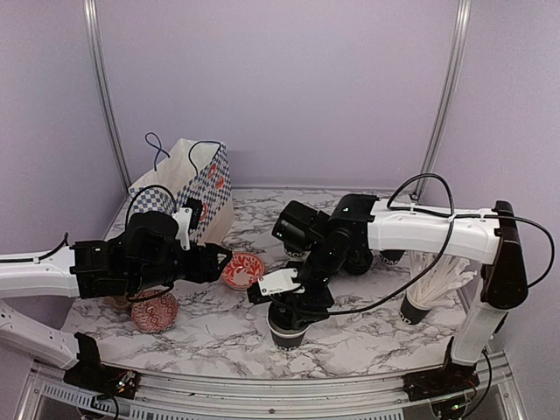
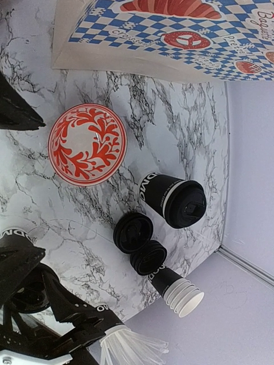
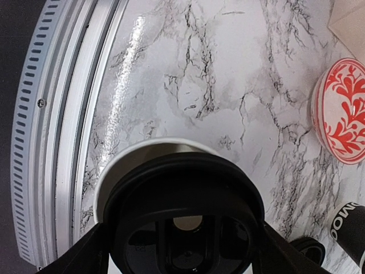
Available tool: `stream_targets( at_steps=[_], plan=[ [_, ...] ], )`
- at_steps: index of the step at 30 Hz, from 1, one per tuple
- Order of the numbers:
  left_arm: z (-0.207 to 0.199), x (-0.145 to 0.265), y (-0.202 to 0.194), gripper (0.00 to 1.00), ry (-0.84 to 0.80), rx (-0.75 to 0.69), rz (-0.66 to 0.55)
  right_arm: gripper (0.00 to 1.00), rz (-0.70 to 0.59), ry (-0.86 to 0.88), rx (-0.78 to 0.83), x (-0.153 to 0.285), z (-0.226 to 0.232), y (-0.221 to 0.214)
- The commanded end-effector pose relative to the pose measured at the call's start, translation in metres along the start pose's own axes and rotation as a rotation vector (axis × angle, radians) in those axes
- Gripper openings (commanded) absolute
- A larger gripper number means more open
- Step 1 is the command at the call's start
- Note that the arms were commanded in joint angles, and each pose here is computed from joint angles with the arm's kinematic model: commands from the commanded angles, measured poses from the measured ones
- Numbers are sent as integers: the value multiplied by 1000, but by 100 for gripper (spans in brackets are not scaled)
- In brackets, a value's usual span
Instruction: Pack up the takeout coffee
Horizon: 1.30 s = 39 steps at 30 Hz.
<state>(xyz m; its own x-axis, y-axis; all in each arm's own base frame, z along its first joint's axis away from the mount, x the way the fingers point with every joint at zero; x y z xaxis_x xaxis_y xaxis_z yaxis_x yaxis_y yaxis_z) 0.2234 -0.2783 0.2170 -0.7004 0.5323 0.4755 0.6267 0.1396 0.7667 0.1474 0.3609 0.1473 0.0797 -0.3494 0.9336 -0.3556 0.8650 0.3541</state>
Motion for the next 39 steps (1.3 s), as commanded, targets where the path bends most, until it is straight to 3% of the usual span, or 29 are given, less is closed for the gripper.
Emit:
stream_targets(
  at_steps=[1,39],
  plan=[
    [7,0,-4,70,23,1,8,64,-18,-39,18,17,-3,14],
    [10,-4,-11,70,32,0,28,72,69,-27,56,-8,11,11]
  ],
)
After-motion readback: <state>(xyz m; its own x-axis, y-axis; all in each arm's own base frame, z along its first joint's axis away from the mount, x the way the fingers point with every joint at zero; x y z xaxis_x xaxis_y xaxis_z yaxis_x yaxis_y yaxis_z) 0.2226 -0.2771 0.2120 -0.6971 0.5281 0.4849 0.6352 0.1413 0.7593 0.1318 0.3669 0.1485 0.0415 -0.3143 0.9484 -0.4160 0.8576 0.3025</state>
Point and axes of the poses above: each gripper's point midway between its finger pads, its own x axis back along the fingers, its own z axis along the line the jaws close on, y = z × x, the point moved 1 cm from there along x, back along the fingers, and after that the axes turned 7 degrees about x, right-handed, at the moved point
